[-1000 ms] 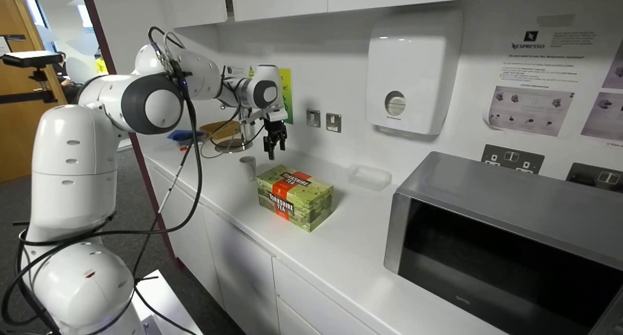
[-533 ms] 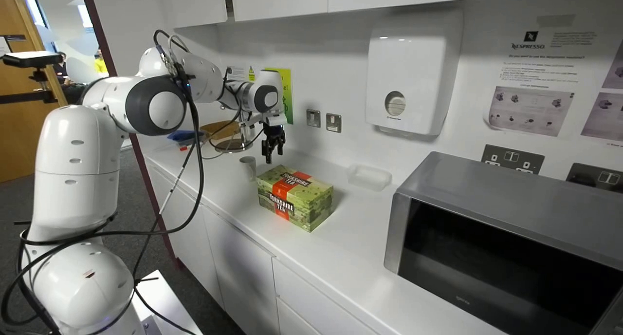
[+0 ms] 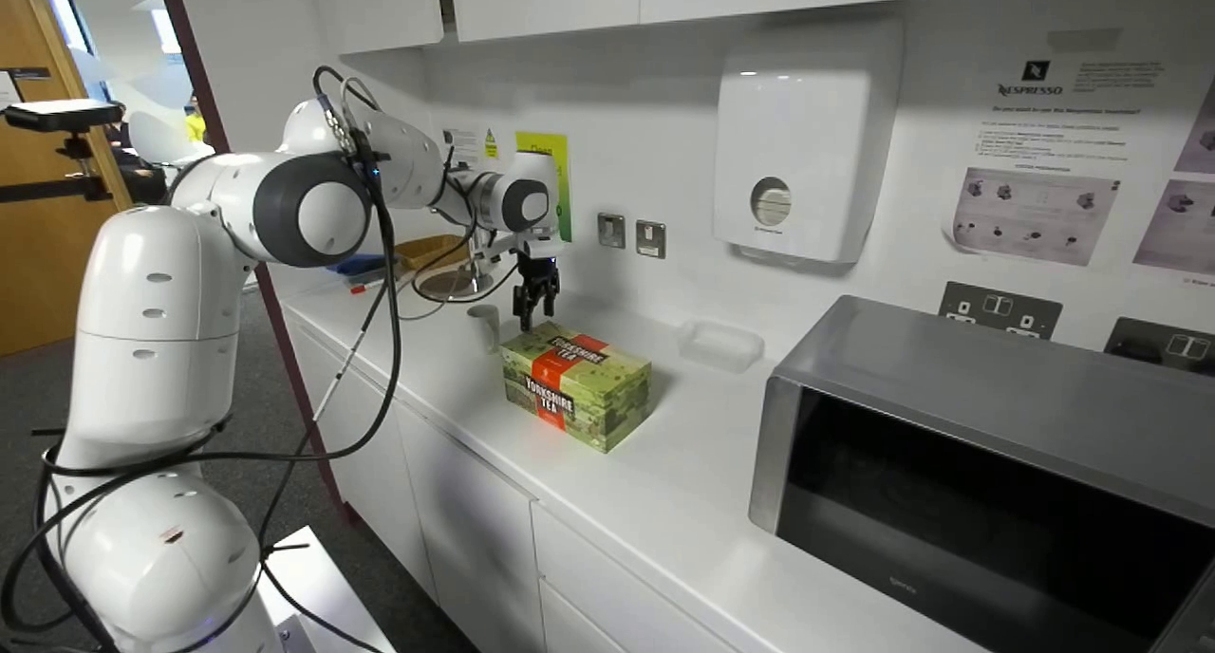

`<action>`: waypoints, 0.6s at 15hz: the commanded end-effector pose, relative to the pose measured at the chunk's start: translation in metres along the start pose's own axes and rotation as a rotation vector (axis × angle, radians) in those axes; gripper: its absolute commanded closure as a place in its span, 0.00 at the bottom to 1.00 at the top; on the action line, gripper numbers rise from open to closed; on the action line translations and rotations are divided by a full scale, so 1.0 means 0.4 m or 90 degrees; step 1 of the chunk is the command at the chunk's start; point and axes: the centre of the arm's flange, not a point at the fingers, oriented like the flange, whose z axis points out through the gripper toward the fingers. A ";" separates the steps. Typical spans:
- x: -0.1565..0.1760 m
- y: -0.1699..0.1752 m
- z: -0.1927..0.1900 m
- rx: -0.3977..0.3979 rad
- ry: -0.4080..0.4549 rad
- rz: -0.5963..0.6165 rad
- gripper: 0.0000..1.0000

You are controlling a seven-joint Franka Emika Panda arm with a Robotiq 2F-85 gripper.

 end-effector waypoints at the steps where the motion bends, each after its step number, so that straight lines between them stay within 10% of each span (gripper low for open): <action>1: 0.019 0.010 0.027 -0.018 -0.007 -0.018 0.00; 9: 0.078 0.045 0.032 -0.016 -0.016 0.011 0.00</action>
